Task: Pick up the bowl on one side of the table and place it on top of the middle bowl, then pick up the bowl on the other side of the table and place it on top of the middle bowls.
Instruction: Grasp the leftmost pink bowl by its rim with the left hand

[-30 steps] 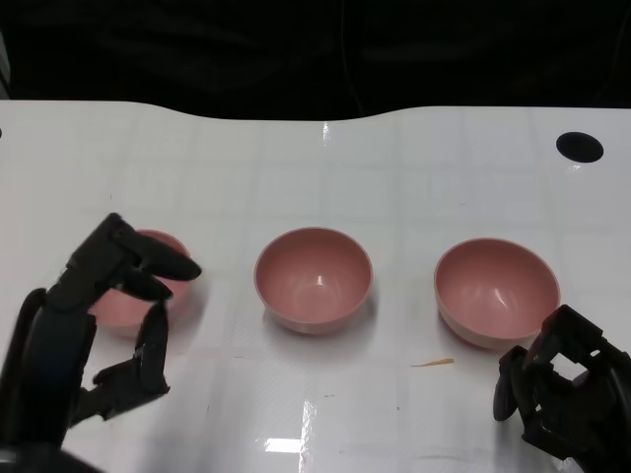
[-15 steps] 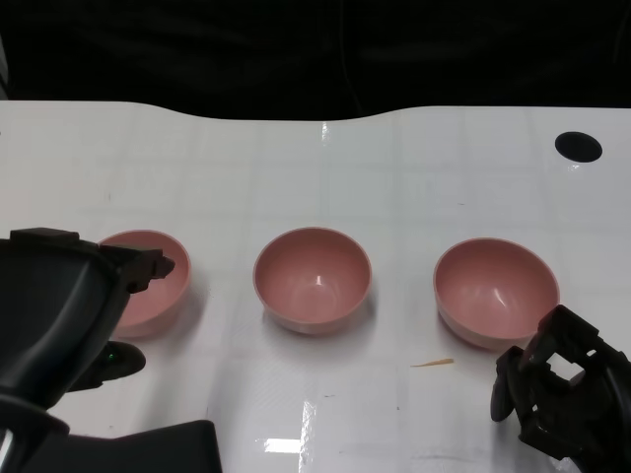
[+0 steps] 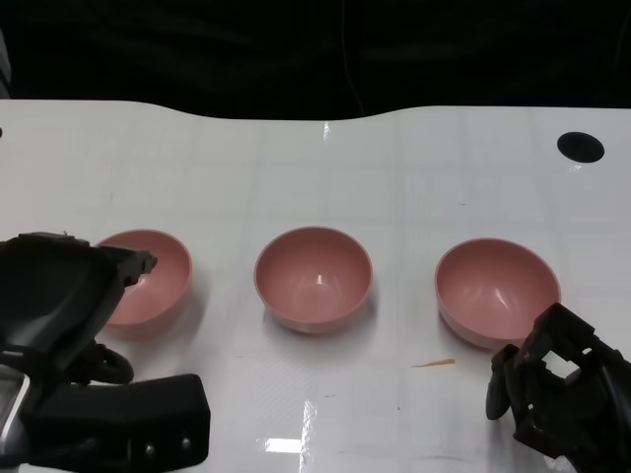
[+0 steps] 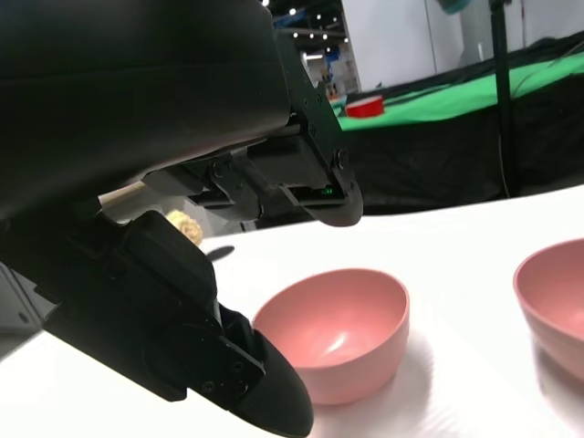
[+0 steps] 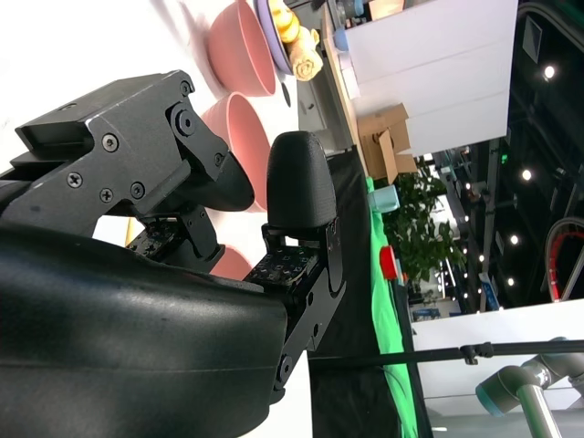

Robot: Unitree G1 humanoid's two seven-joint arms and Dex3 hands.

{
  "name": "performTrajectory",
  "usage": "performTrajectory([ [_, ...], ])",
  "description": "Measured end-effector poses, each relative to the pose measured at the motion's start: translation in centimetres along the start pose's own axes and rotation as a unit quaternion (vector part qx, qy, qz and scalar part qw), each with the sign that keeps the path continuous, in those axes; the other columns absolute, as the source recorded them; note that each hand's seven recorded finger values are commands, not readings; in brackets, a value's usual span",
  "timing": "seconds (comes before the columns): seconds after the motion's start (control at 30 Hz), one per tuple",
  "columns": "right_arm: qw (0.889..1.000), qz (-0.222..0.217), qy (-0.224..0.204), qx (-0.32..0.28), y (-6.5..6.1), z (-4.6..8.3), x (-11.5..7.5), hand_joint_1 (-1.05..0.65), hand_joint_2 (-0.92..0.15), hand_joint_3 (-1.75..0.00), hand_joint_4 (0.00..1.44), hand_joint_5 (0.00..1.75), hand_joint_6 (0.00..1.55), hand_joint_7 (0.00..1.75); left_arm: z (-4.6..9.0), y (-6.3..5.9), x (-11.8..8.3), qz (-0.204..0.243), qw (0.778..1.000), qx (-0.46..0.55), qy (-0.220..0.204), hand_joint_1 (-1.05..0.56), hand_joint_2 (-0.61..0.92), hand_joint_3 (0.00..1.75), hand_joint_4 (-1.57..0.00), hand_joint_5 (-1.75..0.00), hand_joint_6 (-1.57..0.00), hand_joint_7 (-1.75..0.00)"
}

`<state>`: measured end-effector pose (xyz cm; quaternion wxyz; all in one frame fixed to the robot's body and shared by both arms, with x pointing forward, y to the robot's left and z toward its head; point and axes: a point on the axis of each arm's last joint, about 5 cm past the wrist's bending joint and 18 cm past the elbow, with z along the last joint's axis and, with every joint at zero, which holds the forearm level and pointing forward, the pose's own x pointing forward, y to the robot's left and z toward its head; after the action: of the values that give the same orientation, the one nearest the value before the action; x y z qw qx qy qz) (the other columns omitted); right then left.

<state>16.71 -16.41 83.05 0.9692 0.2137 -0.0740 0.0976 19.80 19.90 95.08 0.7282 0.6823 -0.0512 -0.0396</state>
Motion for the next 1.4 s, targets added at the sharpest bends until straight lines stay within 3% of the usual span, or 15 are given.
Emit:
performTrajectory([
  [0.17,1.0,0.0,0.0,0.0,0.0,0.0,0.0,-0.01,-0.56,-1.33,0.95,1.75,0.69,1.63,-0.4,-0.8,1.1,-0.019,1.0,-0.012,0.002,-0.98,0.87,0.02,-0.43,0.0,-0.55,0.0],
  [0.4,1.0,0.002,-0.001,0.0,0.2,0.0,0.0,-0.01,-0.56,-1.32,0.95,1.75,0.69,1.63,-0.6,-1.9,2.2,-0.035,0.999,-0.023,-0.005,-0.98,0.92,0.02,-0.42,0.0,-0.54,0.0],
  [0.83,1.0,0.002,0.0,0.001,0.4,0.0,-0.1,0.0,-0.58,-1.31,0.95,1.75,0.67,1.65,0.2,-3.7,3.6,-0.066,0.997,-0.021,-0.032,-0.99,0.92,0.08,-0.42,0.0,-0.55,0.0],
  [1.4,1.0,0.002,-0.003,0.0,0.5,0.1,-0.2,0.01,-0.59,-1.29,0.95,1.75,0.66,1.67,0.4,-4.9,4.8,-0.073,0.996,-0.026,-0.049,-0.98,0.92,0.14,-0.45,-0.01,-0.58,-0.01],
])
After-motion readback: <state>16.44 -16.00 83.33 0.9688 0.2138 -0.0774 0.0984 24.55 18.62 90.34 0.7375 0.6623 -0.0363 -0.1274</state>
